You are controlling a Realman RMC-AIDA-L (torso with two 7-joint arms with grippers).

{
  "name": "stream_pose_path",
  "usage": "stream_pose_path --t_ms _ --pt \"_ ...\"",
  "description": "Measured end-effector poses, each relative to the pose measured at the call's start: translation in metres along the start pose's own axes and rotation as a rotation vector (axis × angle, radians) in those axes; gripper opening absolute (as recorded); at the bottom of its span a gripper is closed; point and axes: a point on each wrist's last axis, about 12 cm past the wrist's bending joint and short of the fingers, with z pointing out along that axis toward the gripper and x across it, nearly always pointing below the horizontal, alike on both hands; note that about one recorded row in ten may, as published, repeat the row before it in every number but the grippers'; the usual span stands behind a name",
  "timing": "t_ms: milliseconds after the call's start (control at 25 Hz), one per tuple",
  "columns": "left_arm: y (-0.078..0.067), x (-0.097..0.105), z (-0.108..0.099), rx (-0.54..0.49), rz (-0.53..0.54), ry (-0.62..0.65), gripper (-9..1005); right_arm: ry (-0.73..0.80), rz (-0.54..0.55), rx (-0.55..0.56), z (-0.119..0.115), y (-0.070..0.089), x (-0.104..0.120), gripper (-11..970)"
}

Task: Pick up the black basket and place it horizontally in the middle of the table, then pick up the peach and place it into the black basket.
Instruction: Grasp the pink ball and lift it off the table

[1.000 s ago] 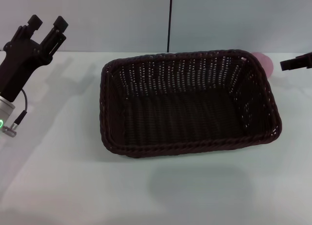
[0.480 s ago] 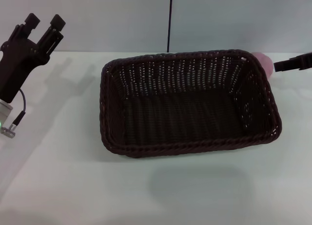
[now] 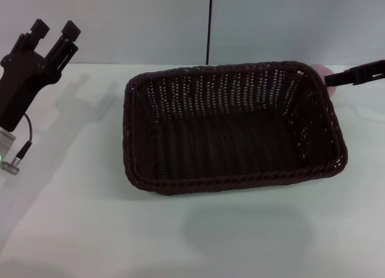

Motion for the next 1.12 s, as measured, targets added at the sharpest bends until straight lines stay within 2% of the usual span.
stream_pose_path --t_ms 320,840,1120 --pt "0.002 0.000 -0.011 -0.021 -0.005 -0.010 788 0.014 -0.030 0.020 0.021 0.010 -0.002 551" --pt "0.002 0.000 -0.014 -0.026 -0.008 -0.012 787 0.003 -0.035 0.050 0.032 0.012 -0.002 551" --pt "0.001 0.000 -0.011 -0.020 -0.008 -0.015 785 0.002 -0.028 0.060 0.033 0.011 0.001 351"
